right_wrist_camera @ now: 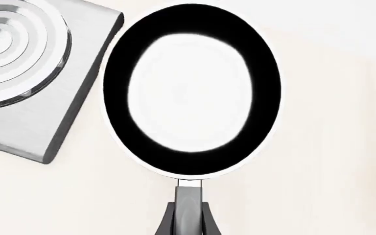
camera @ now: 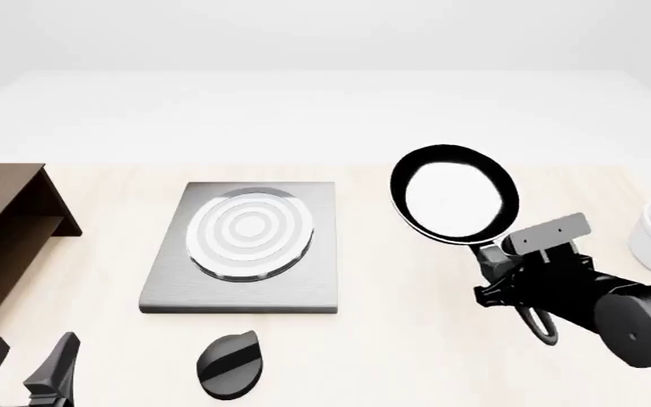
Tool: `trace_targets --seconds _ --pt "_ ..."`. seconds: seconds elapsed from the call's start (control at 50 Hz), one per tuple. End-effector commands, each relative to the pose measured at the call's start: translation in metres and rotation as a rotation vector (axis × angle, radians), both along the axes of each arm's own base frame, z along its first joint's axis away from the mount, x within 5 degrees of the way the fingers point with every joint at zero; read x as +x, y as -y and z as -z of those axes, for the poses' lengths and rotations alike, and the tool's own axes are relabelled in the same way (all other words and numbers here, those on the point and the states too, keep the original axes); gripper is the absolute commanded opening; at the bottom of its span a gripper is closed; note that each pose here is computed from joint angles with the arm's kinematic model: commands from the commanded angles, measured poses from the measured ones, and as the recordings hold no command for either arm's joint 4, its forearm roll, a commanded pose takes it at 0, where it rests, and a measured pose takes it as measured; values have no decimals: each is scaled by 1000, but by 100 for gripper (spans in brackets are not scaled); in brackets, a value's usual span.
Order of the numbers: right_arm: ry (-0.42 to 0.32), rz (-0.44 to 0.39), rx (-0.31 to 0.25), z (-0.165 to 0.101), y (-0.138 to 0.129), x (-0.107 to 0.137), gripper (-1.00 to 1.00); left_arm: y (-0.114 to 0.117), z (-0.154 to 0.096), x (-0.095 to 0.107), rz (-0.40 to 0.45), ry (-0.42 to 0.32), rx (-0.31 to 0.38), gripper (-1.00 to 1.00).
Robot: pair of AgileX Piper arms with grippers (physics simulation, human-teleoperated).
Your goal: Turn on the stove and put the frying pan on it.
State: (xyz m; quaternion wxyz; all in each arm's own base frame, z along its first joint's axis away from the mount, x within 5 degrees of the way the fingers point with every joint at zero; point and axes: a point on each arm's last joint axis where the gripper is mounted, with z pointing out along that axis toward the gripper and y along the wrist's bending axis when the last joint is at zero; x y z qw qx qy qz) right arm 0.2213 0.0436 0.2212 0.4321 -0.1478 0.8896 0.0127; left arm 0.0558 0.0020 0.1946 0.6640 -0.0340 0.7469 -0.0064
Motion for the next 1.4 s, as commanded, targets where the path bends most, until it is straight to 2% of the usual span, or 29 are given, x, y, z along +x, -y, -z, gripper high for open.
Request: trace_targets --seconds 0.02,0.14,0.54,0.74,0.96,1.4 --pt "29 -94 34 -15 -30 11 -100 0 0 0 0 0 3 100" --pt "22 -137 53 -16 -47 15 -100 0 0 0 0 0 3 100" --pt "7 -261 36 -14 -87 29 -100 0 0 0 -1 5 3 100" --pt "14 -336 30 -24 -116 39 -100 0 0 0 2 3 1 100" --pt "5 -410 26 -20 -147 45 -100 0 -1 0 0 6 2 100" --pt "5 -483 20 -19 -180 50 -100 0 -1 0 -3 8 -1 100"
